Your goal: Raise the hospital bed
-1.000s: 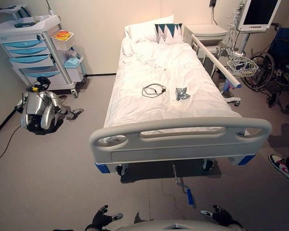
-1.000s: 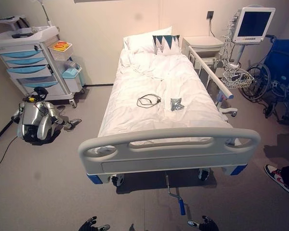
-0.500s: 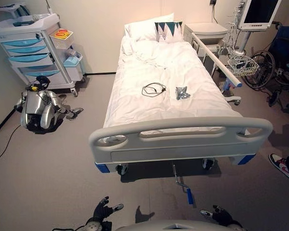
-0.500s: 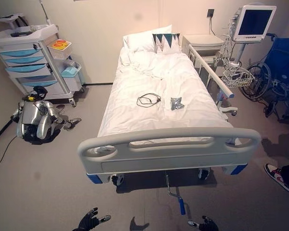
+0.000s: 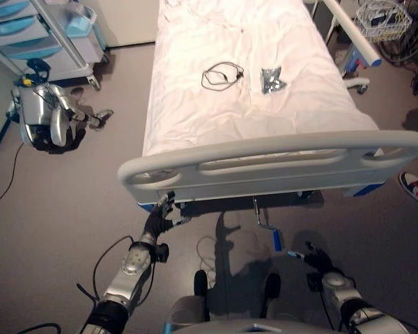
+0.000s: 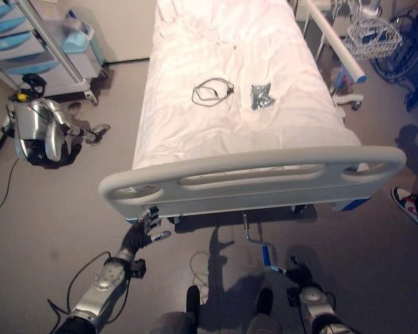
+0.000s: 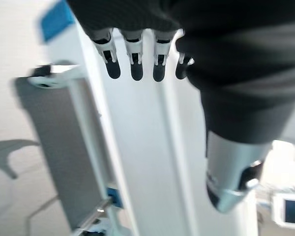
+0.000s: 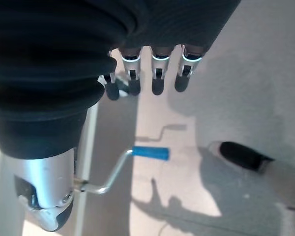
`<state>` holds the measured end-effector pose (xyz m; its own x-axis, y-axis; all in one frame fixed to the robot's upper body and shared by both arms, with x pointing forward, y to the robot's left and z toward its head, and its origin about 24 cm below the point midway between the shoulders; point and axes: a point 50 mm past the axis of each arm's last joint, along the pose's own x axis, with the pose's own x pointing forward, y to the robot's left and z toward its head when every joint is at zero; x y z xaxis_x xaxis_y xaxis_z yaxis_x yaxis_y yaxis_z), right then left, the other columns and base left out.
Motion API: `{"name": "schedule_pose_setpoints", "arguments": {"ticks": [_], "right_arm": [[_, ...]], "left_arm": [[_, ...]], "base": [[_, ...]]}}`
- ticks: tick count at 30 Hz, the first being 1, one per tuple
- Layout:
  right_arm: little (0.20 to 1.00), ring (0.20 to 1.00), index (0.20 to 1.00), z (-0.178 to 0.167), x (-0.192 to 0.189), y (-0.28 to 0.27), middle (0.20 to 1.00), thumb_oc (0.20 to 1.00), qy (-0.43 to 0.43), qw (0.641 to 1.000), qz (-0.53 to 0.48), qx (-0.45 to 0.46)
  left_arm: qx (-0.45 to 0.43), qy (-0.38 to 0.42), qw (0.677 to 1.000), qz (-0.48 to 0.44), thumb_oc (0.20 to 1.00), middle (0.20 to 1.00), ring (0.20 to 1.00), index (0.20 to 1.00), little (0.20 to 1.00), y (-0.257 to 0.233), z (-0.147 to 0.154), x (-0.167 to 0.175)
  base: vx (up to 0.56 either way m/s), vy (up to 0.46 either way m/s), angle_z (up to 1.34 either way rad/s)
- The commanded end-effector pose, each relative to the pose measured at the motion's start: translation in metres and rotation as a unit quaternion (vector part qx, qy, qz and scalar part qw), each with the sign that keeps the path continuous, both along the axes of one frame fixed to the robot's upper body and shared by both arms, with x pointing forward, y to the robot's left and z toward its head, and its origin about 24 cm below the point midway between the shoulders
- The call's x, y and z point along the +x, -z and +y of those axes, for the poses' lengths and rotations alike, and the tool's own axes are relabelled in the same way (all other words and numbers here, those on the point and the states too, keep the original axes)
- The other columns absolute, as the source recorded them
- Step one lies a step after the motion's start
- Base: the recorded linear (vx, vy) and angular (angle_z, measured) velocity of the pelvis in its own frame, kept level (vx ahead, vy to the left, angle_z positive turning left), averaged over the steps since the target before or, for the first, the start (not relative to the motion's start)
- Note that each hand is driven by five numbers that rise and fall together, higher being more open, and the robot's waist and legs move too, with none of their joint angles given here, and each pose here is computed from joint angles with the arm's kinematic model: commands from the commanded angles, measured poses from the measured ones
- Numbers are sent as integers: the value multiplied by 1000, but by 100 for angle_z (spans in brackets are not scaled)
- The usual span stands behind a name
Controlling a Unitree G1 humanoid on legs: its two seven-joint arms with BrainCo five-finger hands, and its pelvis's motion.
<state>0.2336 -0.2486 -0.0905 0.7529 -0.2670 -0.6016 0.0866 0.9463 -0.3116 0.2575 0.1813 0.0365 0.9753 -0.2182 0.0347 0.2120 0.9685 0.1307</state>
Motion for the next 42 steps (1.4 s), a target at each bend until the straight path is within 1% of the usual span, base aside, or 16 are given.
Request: {"name": "schedule_pose_setpoints", "arguments": {"ticks": [1,2,3,4,5,6,8,10,12,13,18,22,25,28,39,42], "right_arm": [[1000,1000,1000,13,33,-21,1000,1000,-1,998,-54,10],[1000,1000,1000,13,34,-22,1000,1000,-1,998,-55,10],[1000,1000,1000,8,44,-32,1000,1000,8,997,-74,6],[1000,1000,1000,8,44,-32,1000,1000,8,997,-75,6],[1000,1000,1000,6,49,-38,1000,1000,12,996,-85,1],[1000,1000,1000,3,61,-51,1000,1000,18,994,-110,-4],[1000,1000,1000,5,75,-67,1000,1000,17,989,-145,0],[1000,1000,1000,6,79,-73,1000,1000,17,987,-161,1],[1000,1000,1000,9,90,-88,1000,1000,23,980,-198,11],[1000,1000,1000,9,90,-89,1000,1000,23,980,-198,11],[1000,1000,1000,11,111,-123,1000,1000,33,964,-262,15],[1000,1000,1000,13,117,-134,1000,1000,32,959,-283,13],[1000,1000,1000,15,124,-151,1000,1000,41,948,-316,16],[1000,1000,1000,16,130,-164,1000,1000,44,941,-336,22],[1000,1000,1000,16,146,-189,1000,1000,33,937,-347,31],[1000,1000,1000,16,150,-198,1000,1000,29,934,-354,31]], "left_arm": [[-24,38,994,-97,1000,1000,1000,1000,1000,-45,-16,18],[-24,38,994,-97,1000,1000,1000,1000,1000,-45,-16,19],[-27,76,986,-147,1000,1000,1000,1000,1000,-71,-31,22],[-27,77,986,-148,1000,1000,1000,1000,1000,-72,-31,22],[-32,93,981,-168,1000,1000,1000,1000,1000,-83,-38,21],[-39,123,970,-208,1000,1000,1000,1000,1000,-102,-51,19],[-54,153,956,-246,1000,1000,1000,1000,1000,-123,-62,14],[-60,159,950,-260,1000,1000,1000,1000,1000,-131,-64,13],[-79,171,936,-297,1000,1000,1000,1000,1000,-151,-70,9],[-79,171,936,-297,1000,1000,1000,1000,1000,-151,-70,9],[-129,195,909,-346,1000,1000,1000,1000,1000,-181,-85,-1],[-140,195,903,-355,1000,1000,1000,1000,1000,-187,-87,-3],[-152,197,895,-371,1000,1000,1000,1000,1000,-196,-90,-7],[-161,199,893,-371,1000,1000,1000,1000,1000,-198,-90,-8],[-176,196,885,-384,1000,1000,1000,1000,1000,-210,-84,-12],[-183,192,889,-373,1000,1000,1000,1000,1000,-206,-82,-11]], "base": [[-159,-14,-4],[-237,-30,-2],[-123,-17,-3],[-160,-20,3],[-114,-8,8],[-156,-10,4],[-152,-9,-1],[-108,-23,6],[-118,-31,3],[-100,-28,1],[-92,-12,6],[-28,3,-1],[-51,4,1],[-26,-1,5],[-4,4,3],[22,5,1]]}}
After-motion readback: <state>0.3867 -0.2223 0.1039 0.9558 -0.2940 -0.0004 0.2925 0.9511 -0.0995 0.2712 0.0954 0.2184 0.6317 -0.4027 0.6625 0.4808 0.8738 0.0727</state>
